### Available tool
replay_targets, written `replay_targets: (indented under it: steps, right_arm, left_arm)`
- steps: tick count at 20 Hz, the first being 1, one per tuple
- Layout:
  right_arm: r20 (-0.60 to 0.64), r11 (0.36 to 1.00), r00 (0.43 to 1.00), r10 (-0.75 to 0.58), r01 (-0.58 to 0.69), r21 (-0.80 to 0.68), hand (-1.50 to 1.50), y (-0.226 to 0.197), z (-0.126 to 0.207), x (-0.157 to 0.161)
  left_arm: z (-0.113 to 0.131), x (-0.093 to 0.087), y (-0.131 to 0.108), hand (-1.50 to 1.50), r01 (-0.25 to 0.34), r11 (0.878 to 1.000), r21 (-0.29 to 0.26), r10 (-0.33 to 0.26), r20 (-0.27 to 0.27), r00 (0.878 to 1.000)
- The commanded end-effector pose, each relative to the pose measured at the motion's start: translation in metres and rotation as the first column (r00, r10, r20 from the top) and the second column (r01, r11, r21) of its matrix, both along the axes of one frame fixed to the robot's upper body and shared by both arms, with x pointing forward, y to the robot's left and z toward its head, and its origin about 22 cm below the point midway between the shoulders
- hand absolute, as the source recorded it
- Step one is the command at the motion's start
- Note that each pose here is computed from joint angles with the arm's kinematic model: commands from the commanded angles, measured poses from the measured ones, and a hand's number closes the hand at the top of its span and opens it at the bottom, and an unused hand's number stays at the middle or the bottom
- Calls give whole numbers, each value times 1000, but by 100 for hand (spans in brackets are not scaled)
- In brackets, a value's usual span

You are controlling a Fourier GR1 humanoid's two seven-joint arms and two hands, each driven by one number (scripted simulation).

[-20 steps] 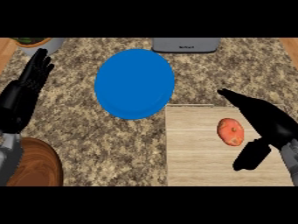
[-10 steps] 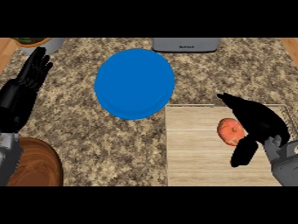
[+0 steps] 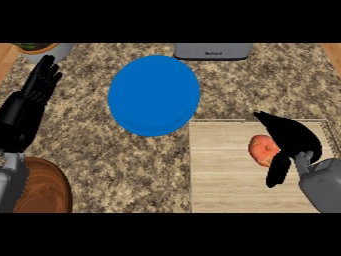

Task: Pick the squash from the tray and place it in the plate

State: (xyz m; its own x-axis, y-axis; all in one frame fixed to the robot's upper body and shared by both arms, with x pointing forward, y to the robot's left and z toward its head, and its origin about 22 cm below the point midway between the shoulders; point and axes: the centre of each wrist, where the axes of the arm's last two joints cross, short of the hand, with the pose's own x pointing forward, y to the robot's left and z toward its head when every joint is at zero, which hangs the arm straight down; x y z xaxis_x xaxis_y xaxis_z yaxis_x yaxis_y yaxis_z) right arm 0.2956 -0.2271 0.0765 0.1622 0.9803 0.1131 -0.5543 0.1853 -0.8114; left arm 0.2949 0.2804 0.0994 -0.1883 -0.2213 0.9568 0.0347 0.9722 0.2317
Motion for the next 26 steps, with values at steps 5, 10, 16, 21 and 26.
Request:
replay_targets:
  steps: [5, 10, 16, 21, 26]
  right_arm:
    - [-71, 1000, 997, 16, -15, 19, -150, -6, -27, 9]
    - [-87, 999, 996, 7, -10, -32, -150, -20, -65, 21]
    - [-27, 1000, 1000, 16, -16, 16, 150, -19, -84, 12]
    - [230, 999, 972, 48, -42, -30, 150, 6, -59, 27]
    - [124, 814, 818, -561, 573, -96, 150, 0, -111, -36]
  left_arm:
    - [7, 7, 8, 0, -4, 1000, 0, 4, -7, 1000]
    - [8, 10, -5, 0, 15, 1000, -6, -15, -14, 1000]
    - [-5, -4, 0, 0, 11, 1000, 4, -11, -7, 1000]
    - [4, 2, 4, 0, 9, 1000, 5, -9, 2, 1000]
    - [1, -6, 27, 0, -86, 996, 6, 86, -26, 996]
